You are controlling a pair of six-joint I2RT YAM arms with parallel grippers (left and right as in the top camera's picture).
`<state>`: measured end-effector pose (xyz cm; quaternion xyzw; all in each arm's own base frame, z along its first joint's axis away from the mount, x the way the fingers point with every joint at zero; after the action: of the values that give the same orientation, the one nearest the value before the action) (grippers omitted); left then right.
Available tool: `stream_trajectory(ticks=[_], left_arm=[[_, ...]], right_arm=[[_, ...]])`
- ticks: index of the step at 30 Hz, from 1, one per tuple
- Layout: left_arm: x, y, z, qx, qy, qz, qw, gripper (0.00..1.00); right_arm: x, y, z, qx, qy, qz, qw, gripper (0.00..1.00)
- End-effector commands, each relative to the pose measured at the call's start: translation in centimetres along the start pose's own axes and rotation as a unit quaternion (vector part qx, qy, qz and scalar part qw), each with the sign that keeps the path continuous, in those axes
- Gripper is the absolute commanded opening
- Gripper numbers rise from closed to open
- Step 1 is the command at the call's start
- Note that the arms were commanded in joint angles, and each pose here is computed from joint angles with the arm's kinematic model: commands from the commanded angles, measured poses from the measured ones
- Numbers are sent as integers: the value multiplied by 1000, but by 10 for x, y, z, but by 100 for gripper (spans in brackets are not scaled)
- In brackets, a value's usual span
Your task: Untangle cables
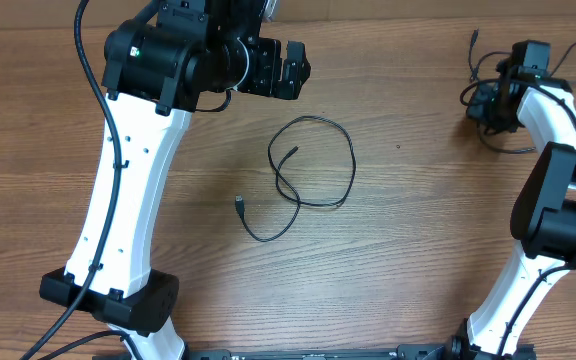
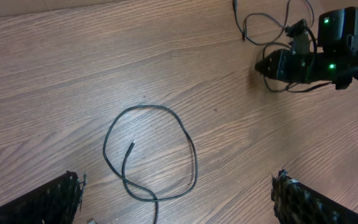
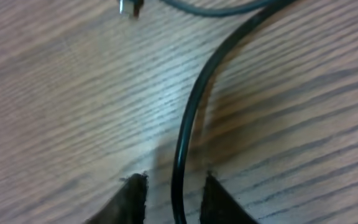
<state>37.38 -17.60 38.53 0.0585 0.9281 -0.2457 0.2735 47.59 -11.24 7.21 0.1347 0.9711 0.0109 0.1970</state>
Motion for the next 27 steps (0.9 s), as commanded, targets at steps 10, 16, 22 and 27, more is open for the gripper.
stream_trajectory(ticks=[10, 16, 22, 27], left_arm=[[2, -1, 5, 3, 7, 1, 1000, 100], [1, 2, 5, -9, 3, 1, 1000, 100], [1, 2, 5, -9, 3, 1, 1000, 100], [1, 2, 5, -9, 4, 1, 1000, 99]], right_arm=[[-17, 2, -9, -7, -41, 1, 999, 6], [-25, 5, -11, -19, -60, -1, 998, 6], [-35, 14, -18, -54, -75, -6, 996, 4], [-44, 23, -27, -86, -83, -10, 993, 4]])
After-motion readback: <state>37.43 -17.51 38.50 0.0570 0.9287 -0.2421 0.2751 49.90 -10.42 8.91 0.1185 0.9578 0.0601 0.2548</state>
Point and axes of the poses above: each gripper's point midway between its finger pads, its own z axis out along the fingers, its own y axis along the line the jaws close on, x = y × z, the point moved 5 cm from there along -z, back along the fingers, and after that the axes turned 9 degrees about -z, right-handed, at the moved point
